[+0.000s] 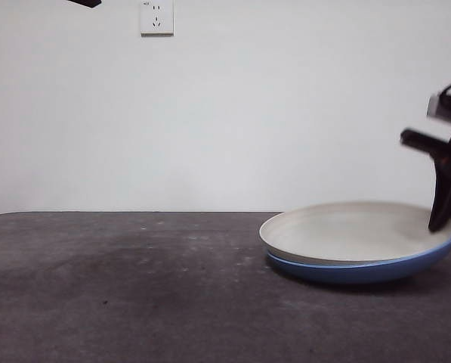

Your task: Pick up the white plate, put it on the blue plate, put it on desk

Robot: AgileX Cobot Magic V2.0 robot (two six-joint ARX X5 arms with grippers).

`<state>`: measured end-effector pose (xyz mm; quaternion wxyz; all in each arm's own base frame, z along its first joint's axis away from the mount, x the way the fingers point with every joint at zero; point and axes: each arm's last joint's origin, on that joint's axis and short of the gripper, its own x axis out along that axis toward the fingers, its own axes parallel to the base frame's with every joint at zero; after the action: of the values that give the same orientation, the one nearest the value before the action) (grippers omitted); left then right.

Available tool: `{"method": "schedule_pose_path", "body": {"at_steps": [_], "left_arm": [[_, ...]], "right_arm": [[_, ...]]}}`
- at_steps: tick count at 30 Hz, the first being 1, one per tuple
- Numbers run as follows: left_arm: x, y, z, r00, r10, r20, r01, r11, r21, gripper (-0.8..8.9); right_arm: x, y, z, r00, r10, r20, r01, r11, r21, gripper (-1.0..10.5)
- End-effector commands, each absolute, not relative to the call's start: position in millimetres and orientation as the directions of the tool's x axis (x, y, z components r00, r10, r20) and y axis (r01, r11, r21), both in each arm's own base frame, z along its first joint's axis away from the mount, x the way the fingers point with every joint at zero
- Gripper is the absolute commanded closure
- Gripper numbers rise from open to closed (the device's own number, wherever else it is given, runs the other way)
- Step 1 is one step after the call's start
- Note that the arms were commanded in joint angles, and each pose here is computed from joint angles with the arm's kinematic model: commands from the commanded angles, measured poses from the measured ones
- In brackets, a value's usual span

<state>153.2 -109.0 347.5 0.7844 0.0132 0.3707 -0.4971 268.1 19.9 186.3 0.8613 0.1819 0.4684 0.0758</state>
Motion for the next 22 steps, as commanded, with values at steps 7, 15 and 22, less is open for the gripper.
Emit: {"method": "schedule_pose_path", "body": {"at_steps": [7,15,22], "left_arm": [[154,-111,349,0.226,-0.778,-0.587,0.799,0.492,-0.345,5.02],[155,-111,349,0.226,-0.778,-0.586,0.799,0.492,-0.345,5.02],[155,-111,349,0.227,-0.778,-0.586,0.799,0.492,-0.344,5.02]], "right_arm": [[258,24,226,0.654,0.372,-0.658,-0.029,0.882,0.470,9.3],[258,51,241,0.650,0.436,-0.622,-0.110,0.864,0.491,9.3],[257,81,241,0.640,0.467,-0.610,-0.155,0.856,0.493,9.3]]}}
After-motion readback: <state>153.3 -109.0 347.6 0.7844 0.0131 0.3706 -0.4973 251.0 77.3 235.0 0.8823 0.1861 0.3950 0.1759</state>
